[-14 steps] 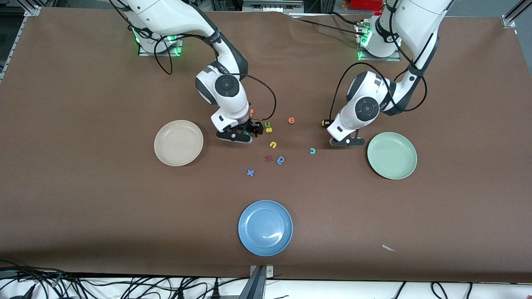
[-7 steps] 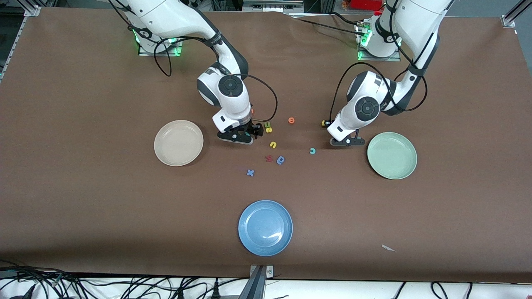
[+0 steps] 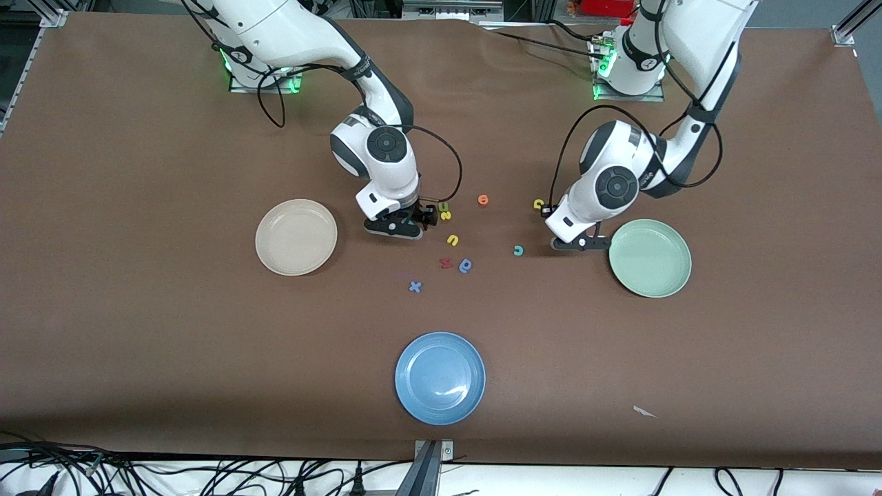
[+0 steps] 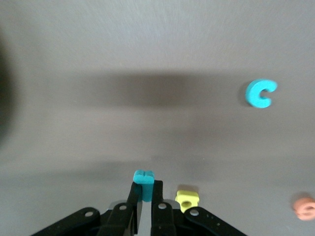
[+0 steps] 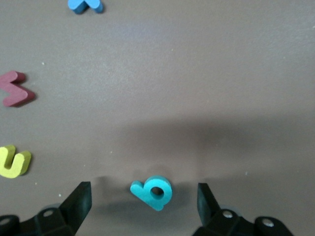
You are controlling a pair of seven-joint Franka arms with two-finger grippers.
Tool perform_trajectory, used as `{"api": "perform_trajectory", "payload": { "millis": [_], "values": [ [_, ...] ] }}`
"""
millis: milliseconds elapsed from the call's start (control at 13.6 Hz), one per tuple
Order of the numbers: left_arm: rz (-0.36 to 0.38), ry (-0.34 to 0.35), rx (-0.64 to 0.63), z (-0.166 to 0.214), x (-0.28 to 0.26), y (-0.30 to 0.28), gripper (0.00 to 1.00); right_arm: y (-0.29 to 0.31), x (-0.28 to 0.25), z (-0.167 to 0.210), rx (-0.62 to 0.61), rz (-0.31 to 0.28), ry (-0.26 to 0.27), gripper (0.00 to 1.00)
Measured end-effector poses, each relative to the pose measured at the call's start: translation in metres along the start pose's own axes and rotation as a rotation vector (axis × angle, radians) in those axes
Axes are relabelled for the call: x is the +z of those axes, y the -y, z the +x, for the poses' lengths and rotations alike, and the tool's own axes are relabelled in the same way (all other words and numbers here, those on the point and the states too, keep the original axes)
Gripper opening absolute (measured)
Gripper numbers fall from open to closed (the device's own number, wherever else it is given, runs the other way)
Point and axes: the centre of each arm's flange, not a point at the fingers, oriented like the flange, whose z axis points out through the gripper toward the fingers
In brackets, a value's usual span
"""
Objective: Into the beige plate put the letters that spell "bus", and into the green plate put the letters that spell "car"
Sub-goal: 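Drop the teal letter on the green plate while the right gripper grasps teal q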
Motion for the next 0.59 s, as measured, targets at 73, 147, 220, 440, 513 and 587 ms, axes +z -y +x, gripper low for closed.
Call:
{"api": "perform_trajectory", "payload": {
  "millis": [73,147,220,440,513,587],
  "values": [
    [0.005,0.018,-0.007,0.006,-0.020,0.004,0.12,0.001,0.001,-0.001,-0.001,0.000,0.001,0.96],
    [0.007,0.031,-0.009,0.011,-0.038,0.010,0.12,0.001,0.001,-0.001,-0.001,0.000,0.001,0.96],
    [0.005,0.039,-0.005,0.018,-0.053,0.021,0.12,0.001,0.001,-0.001,-0.001,0.000,0.001,0.94],
    [0.016,0.071,0.029,0.035,-0.076,0.067,0.12,0.000,0.003,-0.001,-0.011,-0.005,-0.005,0.89],
    [0.035,0.072,0.046,0.040,-0.082,0.086,0.12,0.000,0.003,-0.002,-0.013,-0.006,-0.006,0.88],
    [0.049,0.070,0.060,0.045,-0.087,0.105,0.12,0.000,0.003,-0.002,-0.013,-0.006,-0.006,0.89]
  ]
}}
